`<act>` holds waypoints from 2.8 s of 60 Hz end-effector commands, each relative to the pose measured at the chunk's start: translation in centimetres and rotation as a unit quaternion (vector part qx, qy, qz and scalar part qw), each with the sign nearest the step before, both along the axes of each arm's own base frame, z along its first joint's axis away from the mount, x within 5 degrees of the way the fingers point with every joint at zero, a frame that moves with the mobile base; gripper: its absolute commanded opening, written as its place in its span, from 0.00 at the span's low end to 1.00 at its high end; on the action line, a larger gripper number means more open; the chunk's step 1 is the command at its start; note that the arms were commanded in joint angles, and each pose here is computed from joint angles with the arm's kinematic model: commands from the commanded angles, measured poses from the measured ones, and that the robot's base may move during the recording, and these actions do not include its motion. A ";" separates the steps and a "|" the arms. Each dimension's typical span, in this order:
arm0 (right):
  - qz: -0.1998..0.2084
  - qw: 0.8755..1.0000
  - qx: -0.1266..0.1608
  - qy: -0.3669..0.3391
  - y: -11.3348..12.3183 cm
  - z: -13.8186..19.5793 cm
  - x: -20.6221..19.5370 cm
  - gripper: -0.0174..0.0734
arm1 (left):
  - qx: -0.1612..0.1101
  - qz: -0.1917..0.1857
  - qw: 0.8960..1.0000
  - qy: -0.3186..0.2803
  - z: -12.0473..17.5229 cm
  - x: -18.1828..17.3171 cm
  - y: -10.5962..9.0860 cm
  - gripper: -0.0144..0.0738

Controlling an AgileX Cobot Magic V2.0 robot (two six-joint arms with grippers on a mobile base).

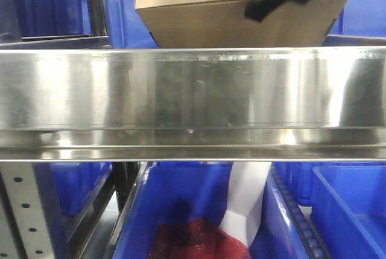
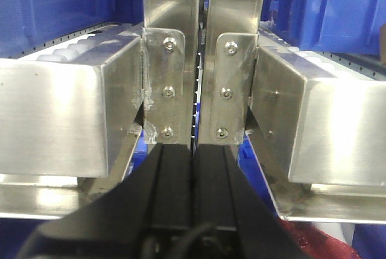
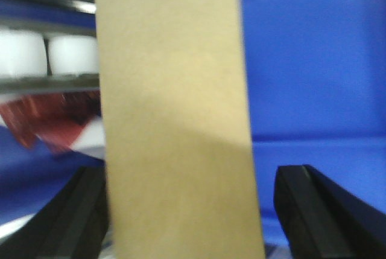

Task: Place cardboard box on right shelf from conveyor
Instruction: 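Lower the box onto the shelf rollers and open the right gripper, then withdraw the open right gripper from the box on the shelf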

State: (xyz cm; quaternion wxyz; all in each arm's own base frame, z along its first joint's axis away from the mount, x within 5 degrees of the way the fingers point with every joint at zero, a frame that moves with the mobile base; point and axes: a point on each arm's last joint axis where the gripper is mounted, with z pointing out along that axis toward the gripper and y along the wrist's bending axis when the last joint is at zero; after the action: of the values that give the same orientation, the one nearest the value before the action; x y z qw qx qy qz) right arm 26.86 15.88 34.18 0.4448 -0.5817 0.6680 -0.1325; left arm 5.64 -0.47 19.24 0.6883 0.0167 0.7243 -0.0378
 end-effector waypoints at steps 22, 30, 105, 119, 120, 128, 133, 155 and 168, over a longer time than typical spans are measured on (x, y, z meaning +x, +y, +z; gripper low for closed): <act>-0.153 0.897 0.414 0.040 -3.5 8.0 -6.8 0.69 | -0.006 0.001 0.999 -0.044 0.5 0.0 0.0 0.03; -0.166 0.849 0.498 0.052 -5.1 7.3 -9.3 0.45 | -0.006 0.001 0.999 -0.044 0.5 0.0 0.0 0.03; -0.136 0.835 0.533 0.002 -9.2 3.7 -14.6 0.25 | -0.006 0.001 0.999 -0.044 0.5 0.0 0.0 0.03; -0.191 0.812 0.546 -0.077 -13.0 0.6 -18.0 0.25 | -0.006 0.001 0.999 -0.044 0.5 0.0 0.0 0.03; -0.197 0.809 0.547 -0.084 -13.3 0.2 -18.3 0.25 | -0.006 0.001 0.999 -0.044 0.5 0.0 0.0 0.03; -0.236 0.794 0.546 -0.125 -14.7 -3.3 -20.2 0.25 | -0.006 0.001 0.999 -0.044 0.5 0.0 0.0 0.03; -0.254 0.785 0.545 -0.148 -15.2 -5.5 -21.1 0.25 | -0.006 0.001 0.999 -0.044 0.5 0.0 0.0 0.03; -0.299 0.758 0.546 -0.195 -16.0 -12.5 -21.6 0.25 | -0.006 0.001 0.999 -0.044 0.5 0.0 0.0 0.03; -0.303 0.758 0.545 -0.193 -16.0 -13.4 -21.4 0.25 | -0.006 0.001 0.999 -0.044 0.5 0.0 0.0 0.03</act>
State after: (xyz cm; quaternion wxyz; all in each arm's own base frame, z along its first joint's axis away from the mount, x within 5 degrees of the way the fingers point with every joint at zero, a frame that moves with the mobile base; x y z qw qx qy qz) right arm 5.70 -0.02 19.55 0.6986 0.0291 0.7145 0.0228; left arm 5.64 -0.47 19.24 0.6883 0.0167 0.7243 -0.0378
